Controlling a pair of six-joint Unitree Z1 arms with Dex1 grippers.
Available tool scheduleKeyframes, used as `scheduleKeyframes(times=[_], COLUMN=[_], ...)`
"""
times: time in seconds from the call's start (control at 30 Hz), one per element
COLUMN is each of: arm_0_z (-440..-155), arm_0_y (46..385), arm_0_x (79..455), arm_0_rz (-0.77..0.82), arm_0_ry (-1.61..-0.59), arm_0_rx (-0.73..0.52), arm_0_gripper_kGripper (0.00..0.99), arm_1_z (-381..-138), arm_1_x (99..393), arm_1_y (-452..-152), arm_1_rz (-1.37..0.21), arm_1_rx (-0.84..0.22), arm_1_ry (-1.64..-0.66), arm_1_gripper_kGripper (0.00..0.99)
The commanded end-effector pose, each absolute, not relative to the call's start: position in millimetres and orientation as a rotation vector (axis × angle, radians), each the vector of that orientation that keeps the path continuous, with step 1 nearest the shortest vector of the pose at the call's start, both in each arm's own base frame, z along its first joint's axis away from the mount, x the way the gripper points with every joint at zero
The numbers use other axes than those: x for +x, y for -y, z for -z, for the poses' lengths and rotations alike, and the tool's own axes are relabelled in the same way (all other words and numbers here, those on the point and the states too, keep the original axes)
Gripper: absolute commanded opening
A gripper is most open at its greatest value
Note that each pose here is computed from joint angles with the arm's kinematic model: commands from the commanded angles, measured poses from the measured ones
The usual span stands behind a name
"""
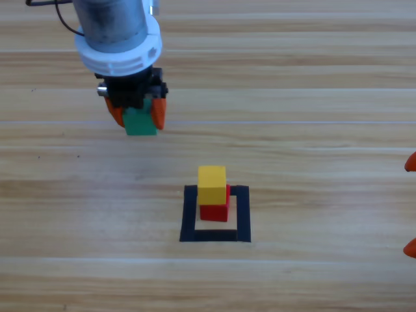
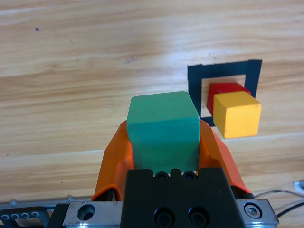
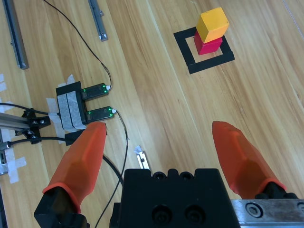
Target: Stack the blocks in the rectangular block: red at the bottom, yellow in the middle, green on top
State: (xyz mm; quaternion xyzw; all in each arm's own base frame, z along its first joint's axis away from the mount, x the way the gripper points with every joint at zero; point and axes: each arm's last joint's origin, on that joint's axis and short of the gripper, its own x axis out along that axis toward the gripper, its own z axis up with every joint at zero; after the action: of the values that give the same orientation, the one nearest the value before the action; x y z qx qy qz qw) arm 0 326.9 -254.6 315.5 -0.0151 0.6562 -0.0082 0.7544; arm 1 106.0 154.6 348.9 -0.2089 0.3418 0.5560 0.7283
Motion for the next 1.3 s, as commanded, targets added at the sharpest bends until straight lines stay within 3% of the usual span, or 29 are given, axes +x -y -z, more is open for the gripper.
scheduleKeyframes(times=[0.03, 0.47, 1.3], arm_0_z=[-293.8, -274.8, -246.7], arm_0_y=[293.1, 348.8, 361.3], arm_0_x=[315.0, 295.1, 302.1], arm_0_rz=[0.056, 0.047, 0.009], arm_0_ry=[-1.491, -1.478, -1.493], arm_0_rx=[0.016, 0.047, 0.082], arm_0_gripper_kGripper=[0.008, 0.008, 0.008], arm_1_z=[-335.6, -333.5, -331.2], arm_1_x=[116.1, 117.9, 120.3], arm_1_y=[-159.9, -162.1, -164.9], arm_1_rz=[-1.206, -1.206, -1.206], arm_1_rx=[-0.468, -0.474, -0.478], arm_1_ry=[-0.836, -0.847, -0.861], arm_1_gripper_kGripper=[0.983, 0.983, 0.983])
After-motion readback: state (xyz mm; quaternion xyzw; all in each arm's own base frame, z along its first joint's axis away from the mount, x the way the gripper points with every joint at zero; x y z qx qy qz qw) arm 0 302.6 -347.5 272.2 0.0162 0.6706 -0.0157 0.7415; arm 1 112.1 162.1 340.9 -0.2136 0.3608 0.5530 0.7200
